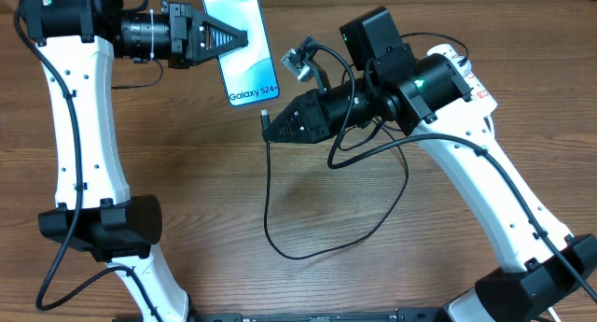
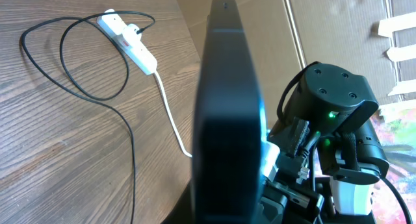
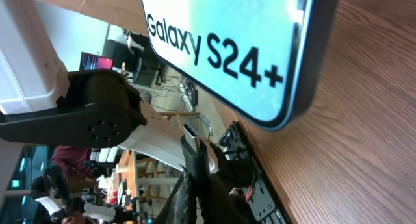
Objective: Plug charger to phone and switch on socket
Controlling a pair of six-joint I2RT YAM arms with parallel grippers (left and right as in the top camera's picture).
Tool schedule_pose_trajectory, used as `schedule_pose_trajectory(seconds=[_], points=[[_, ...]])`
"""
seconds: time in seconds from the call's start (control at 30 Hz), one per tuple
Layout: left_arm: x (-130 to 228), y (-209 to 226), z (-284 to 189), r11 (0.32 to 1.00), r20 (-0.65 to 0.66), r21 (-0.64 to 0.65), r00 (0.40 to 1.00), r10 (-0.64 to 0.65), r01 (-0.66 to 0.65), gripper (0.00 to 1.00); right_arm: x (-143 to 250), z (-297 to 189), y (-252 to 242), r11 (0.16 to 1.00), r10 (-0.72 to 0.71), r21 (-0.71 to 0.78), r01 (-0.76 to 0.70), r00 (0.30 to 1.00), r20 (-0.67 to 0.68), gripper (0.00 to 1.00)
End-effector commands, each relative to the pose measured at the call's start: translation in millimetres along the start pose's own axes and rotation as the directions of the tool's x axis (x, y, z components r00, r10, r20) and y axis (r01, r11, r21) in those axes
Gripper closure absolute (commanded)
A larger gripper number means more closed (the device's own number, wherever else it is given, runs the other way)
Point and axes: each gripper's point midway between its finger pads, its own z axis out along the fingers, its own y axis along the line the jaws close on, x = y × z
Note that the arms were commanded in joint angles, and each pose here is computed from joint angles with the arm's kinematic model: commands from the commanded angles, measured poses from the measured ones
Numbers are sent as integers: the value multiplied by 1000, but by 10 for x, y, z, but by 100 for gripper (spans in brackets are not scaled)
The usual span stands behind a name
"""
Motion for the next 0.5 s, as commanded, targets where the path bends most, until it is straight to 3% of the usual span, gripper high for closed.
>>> schedule_pose_trajectory(seconds=[0.0, 0.47], points=[[-8, -125, 2, 998, 5, 65, 1000, -4, 4, 96, -27, -2, 78, 1000, -9, -23, 10, 1000, 7, 96], [8, -159, 42, 997, -6, 77, 1000, -16, 16, 96, -91, -5, -83, 997, 42, 69, -45, 998, 43, 96]])
